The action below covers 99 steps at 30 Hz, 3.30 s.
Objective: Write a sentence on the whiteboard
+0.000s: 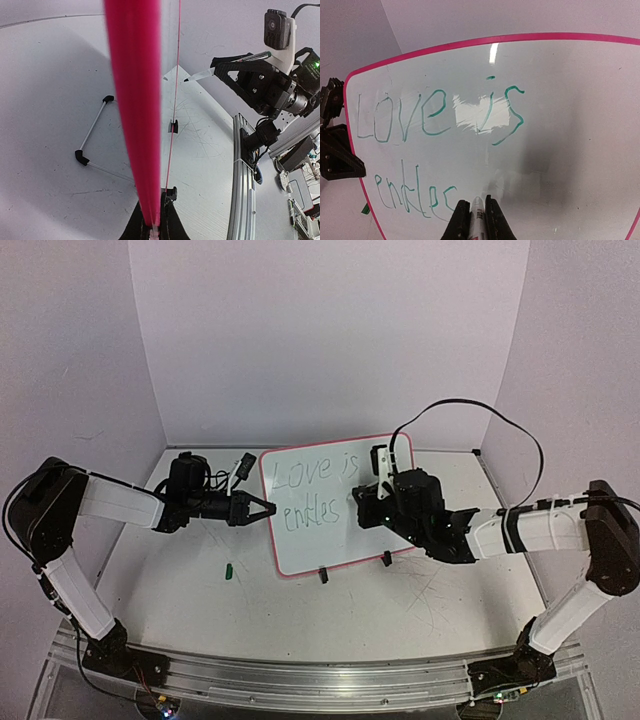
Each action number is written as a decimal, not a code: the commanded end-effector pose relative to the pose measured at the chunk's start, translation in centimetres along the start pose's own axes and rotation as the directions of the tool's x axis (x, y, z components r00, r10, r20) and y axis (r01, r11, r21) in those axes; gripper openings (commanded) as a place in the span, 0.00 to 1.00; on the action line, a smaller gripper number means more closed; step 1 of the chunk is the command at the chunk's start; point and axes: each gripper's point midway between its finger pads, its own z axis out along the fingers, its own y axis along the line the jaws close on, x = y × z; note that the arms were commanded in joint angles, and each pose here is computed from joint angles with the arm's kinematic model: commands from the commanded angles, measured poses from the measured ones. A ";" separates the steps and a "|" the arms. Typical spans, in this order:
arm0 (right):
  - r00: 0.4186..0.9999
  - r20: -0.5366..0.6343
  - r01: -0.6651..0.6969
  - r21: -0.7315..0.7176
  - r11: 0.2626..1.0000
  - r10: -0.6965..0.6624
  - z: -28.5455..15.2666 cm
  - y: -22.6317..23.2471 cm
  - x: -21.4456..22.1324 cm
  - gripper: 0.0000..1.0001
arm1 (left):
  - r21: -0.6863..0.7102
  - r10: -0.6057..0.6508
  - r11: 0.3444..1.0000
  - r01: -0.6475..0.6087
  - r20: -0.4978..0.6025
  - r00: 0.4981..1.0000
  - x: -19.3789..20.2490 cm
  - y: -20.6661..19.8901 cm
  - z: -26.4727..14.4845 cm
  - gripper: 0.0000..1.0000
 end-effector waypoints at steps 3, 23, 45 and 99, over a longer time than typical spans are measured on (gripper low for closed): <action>0.999 0.049 0.010 0.024 1.000 -0.011 0.9 0.0 -1.9 0.00 | -0.069 0.057 0.996 -0.056 0.023 0.998 -1.3 1.3 0.3 0.00; 0.999 0.012 0.036 -0.020 0.999 -0.036 2.2 1.4 -0.5 0.00 | -0.068 0.057 0.996 -0.056 0.023 0.998 -1.3 1.3 0.3 0.00; 0.999 -0.030 0.013 0.073 0.997 -0.011 -0.1 -1.3 2.2 0.00 | -0.065 0.056 0.996 -0.054 0.021 0.998 -1.2 1.3 0.4 0.00; 0.999 -0.018 -0.025 0.075 0.997 0.026 0.1 -1.6 2.2 0.00 | -0.067 0.061 0.996 -0.059 0.024 0.998 -1.4 1.3 0.3 0.00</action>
